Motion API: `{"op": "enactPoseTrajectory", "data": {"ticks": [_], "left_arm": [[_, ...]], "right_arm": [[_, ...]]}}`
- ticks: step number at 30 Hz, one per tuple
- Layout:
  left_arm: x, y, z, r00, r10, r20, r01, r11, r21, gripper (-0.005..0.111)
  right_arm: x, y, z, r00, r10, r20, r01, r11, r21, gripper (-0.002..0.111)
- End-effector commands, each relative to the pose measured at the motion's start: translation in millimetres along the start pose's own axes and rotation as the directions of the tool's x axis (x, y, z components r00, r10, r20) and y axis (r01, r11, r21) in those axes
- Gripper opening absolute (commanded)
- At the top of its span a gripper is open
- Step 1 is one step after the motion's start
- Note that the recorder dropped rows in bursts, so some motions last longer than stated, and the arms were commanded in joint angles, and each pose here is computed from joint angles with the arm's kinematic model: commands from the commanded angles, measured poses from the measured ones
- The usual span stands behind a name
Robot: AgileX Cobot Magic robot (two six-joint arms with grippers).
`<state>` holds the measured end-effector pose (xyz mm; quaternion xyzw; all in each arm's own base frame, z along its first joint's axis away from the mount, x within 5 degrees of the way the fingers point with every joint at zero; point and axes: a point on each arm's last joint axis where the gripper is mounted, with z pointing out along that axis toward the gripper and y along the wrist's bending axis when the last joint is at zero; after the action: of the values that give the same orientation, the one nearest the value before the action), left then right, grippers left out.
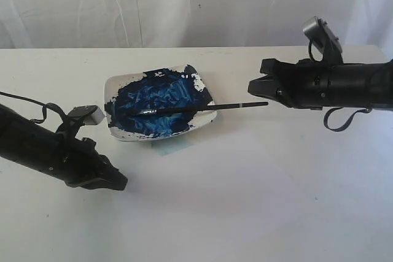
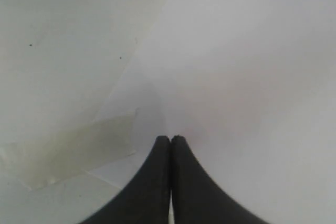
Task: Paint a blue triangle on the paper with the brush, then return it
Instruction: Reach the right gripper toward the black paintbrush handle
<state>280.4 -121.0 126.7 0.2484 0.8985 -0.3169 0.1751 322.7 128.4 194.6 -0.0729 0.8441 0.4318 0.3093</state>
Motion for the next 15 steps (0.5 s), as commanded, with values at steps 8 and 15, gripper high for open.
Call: {"op": "enactPoseTrajectory", "data": {"ticks": [8,15], "left_arm": [[1.2,-4.1,0.5,1.000,0.000,-0.003,0.000,1.000,0.026,0.000],[1.2,-4.1,0.5,1.000,0.000,-0.003,0.000,1.000,0.026,0.000]], "right_arm": [[-2.1,-10.3,-1.7,1.000,-0.006,0.027,0.004,0.995,0.099,0.000],[-1.0,-18.1,4.4,0.999,0.035,-0.005,-0.035,0.999,-0.016,0.000]]}}
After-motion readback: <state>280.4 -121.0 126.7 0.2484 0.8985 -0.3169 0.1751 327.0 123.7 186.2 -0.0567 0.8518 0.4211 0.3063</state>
